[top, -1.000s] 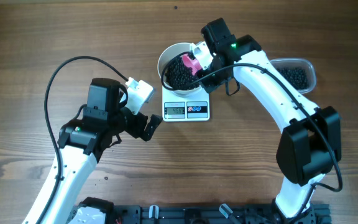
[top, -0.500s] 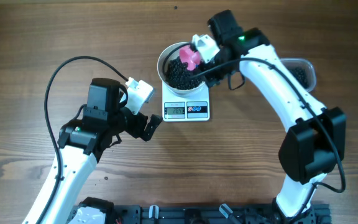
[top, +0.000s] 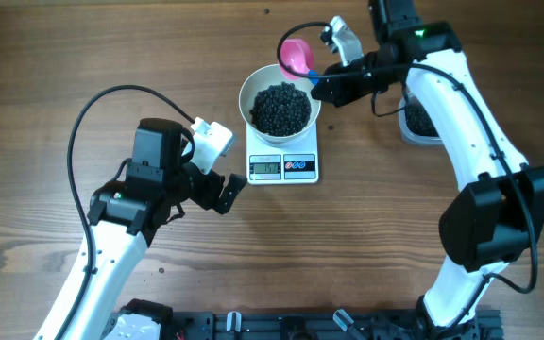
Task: Scoop item into bowl and weigh 150g on scale
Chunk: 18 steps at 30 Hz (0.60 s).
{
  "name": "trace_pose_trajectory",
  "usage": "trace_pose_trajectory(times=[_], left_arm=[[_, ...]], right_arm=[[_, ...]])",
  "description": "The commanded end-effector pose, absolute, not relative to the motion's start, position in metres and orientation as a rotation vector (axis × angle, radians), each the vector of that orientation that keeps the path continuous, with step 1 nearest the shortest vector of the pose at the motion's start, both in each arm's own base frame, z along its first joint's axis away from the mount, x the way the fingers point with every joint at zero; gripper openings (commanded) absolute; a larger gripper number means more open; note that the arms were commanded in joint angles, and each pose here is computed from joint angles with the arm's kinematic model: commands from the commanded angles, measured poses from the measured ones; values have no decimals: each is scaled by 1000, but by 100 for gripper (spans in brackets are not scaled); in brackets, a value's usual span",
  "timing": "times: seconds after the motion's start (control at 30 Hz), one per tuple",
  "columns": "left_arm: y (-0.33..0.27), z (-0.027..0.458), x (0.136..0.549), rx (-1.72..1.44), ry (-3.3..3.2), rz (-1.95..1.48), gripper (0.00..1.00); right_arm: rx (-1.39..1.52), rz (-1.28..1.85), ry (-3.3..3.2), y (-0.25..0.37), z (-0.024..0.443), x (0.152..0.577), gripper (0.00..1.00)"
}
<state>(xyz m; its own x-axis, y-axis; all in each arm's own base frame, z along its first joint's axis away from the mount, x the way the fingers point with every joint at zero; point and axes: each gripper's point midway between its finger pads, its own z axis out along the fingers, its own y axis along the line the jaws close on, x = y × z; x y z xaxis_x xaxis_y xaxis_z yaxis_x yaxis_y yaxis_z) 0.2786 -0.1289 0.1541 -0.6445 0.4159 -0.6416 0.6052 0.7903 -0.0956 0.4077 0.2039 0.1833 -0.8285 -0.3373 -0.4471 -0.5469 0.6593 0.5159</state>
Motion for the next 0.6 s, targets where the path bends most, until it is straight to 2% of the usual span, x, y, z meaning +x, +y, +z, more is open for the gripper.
trace_pose_trajectory(times=[0.0,0.27,0.57], left_arm=[[-132,149,276,767,2369,-426,100],[-132,149,276,767,2370,-426,100],[-132,149,276,767,2369,-426,100]], right_arm=[[-708,1092,2490,214,204,405,4],[-680,1070,2492,210,211,405,4],[-641,819,2608,197,190,410,4]])
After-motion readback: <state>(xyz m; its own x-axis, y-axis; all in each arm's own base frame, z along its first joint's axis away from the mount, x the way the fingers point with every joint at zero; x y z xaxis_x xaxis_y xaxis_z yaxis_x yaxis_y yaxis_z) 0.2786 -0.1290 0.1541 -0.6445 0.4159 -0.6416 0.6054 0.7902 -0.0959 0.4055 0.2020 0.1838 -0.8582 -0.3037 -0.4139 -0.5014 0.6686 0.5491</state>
